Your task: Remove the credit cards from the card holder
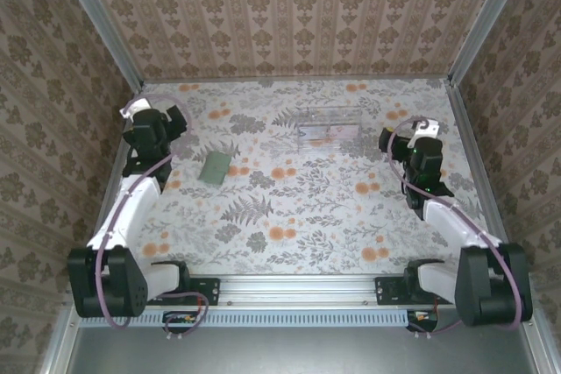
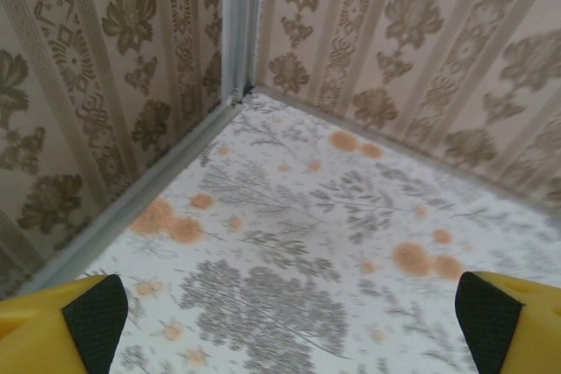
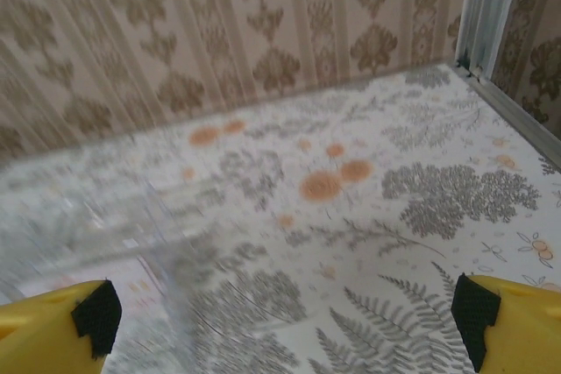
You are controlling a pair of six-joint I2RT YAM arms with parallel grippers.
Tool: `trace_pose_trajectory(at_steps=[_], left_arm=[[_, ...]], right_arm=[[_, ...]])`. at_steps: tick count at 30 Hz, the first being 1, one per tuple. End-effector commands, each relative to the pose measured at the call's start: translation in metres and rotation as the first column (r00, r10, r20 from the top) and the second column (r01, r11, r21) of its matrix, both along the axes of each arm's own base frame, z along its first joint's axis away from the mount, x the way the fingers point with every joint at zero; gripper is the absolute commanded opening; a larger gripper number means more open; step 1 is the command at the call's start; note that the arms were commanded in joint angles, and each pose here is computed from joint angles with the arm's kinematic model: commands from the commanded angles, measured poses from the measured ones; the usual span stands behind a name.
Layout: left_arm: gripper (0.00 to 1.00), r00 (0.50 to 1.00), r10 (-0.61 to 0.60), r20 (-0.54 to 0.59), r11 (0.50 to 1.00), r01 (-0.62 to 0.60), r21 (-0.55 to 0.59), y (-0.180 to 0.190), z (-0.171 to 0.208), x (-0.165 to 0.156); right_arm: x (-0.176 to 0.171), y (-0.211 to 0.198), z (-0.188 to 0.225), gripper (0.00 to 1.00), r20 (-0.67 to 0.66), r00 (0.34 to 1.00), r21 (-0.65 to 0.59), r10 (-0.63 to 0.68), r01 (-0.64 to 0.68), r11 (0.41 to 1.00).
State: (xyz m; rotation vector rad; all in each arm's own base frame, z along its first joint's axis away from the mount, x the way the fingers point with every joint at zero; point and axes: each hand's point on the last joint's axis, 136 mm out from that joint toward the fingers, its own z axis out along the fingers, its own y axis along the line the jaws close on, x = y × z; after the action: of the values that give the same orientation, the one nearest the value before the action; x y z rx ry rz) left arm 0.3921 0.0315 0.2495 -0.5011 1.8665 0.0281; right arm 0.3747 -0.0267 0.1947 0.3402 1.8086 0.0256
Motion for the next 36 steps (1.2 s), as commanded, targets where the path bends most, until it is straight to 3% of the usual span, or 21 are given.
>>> trace_pose_trajectory(at_steps=[1,5,9,13,20,25,36], left_arm=[[1.0,0.987,-0.062,-0.145,0.976,0.029,-0.217,-0.022,-0.043,-0.03],[1.0,0.982,-0.151,-0.113,0.953,0.114,-0.282,-0.042,-0.054,-0.043],[1.0,0.968,-0.172,-0.182,0.957,0.12,-0.265,-0.046,-0.086,-0.043],[1.0,0.925,-0.247,-0.29,0.939,0.155,-0.306,-0.058,-0.123,-0.02],[0.81,0.818,-0.362,-0.447,0.885,0.151,-0.441,-0.079,-0.189,0.022],[0.74,0.773,-0.448,-0.449,0.831,0.176,-0.528,-0.102,-0.208,0.016],[0.69,0.7,-0.542,-0.465,0.808,0.282,-0.518,-0.176,-0.207,-0.045]], right_arm=[[-0.024,-0.011,-0.006,1.0,-0.084,0.987,0.221,-0.135,0.151,0.963],[-0.027,0.012,0.008,1.0,-0.049,0.999,0.316,-0.019,0.034,0.948],[-0.025,0.047,0.011,1.0,-0.079,0.987,0.389,0.143,-0.102,0.916],[-0.025,0.088,0.011,1.0,-0.124,0.953,0.383,0.275,-0.21,0.9],[-0.037,0.155,0.01,1.0,-0.199,0.879,0.32,0.433,-0.36,0.876],[-0.046,0.164,0.009,1.0,-0.226,0.869,0.268,0.44,-0.379,0.886],[-0.053,0.156,0.006,1.0,-0.221,0.882,0.252,0.416,-0.361,0.898]])
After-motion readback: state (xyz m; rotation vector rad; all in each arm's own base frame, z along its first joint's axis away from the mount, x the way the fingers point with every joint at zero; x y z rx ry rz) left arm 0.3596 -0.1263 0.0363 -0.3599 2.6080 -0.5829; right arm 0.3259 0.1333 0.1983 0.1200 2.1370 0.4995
